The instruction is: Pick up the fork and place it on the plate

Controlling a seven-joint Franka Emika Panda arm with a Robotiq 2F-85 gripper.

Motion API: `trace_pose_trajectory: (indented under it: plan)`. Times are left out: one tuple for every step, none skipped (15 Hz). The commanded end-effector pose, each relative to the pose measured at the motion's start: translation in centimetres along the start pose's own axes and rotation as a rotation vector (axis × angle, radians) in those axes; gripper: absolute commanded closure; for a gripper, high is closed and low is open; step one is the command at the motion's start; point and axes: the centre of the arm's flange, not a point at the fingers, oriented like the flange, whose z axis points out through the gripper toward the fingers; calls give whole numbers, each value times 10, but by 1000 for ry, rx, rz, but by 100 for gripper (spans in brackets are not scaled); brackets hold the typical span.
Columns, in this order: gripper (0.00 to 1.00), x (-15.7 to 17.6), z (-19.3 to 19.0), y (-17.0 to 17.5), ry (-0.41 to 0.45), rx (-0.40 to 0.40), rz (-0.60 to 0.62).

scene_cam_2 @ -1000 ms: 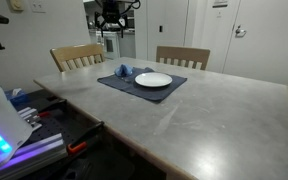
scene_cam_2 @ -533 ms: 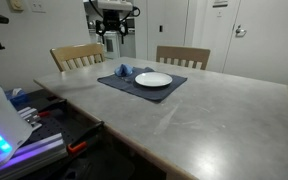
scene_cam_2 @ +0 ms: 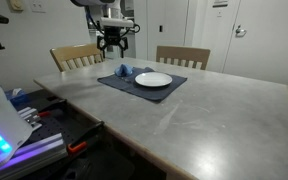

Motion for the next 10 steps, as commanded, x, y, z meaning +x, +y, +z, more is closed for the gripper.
trace_pose_trajectory:
  plan:
    - [0,7,28,4,-13,26,-32]
    - [0,8,34,3,-17,38,-36]
    - [0,9,36,3,-17,50,-42]
    - [0,8,34,2,-6,73,-46]
    - [0,6,32,-6,-26,53,-23]
    - [0,7,34,-6,-24,60,-29]
    - [0,7,34,-6,-23,61,-31]
    - [0,8,34,-5,-22,60,-32]
    - [0,9,37,-5,-33,49,-14]
    - [0,10,43,-1,-36,52,-6]
